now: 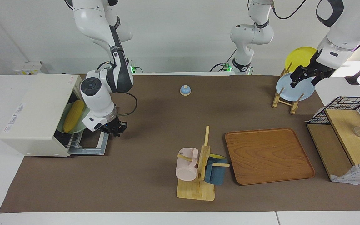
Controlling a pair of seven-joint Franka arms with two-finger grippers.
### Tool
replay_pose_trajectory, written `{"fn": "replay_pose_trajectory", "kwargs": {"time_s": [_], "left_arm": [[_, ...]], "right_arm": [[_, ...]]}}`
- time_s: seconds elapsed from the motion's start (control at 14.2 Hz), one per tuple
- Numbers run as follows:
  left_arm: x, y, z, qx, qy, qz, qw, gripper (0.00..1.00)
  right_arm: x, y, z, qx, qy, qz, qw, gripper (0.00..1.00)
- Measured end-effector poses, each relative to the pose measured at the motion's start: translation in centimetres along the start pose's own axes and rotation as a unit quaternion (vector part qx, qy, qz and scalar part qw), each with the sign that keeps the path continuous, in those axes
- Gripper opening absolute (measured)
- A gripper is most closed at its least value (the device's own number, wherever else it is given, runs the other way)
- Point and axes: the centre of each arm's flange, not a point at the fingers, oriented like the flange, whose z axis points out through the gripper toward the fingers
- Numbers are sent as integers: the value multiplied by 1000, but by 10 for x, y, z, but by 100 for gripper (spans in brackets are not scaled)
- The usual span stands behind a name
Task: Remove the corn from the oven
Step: 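Grasp the oven door handle with the right gripper and pull it open, then reach the right gripper into the oven and grasp the green plate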
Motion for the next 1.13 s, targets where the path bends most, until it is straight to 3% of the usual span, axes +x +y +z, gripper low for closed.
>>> {"fn": "replay_pose_trajectory", "kwargs": {"time_s": [0.14, 0.21, 0.56, 0.92, 1.06, 1.13], "left_arm": [[0, 0, 0, 0, 0, 0, 1000, 100], [0, 0, 0, 0, 0, 0, 1000, 100], [0, 0, 0, 0, 0, 0, 1000, 100], [0, 0, 0, 0, 0, 0, 1000, 100], [0, 0, 0, 0, 0, 0, 1000, 100], [0, 0, 0, 0, 0, 0, 1000, 100]], "right_arm": [[-8, 29, -24, -4, -32, 27, 999, 54], [-15, 47, -34, -4, -48, 43, 998, 55], [-29, 102, -37, -2, -78, 90, 993, 54], [-35, 112, -10, -5, -61, 82, 995, 51], [-37, 113, -8, -14, -64, 71, 995, 46], [-38, 113, -6, -16, -66, 67, 995, 38]]}}
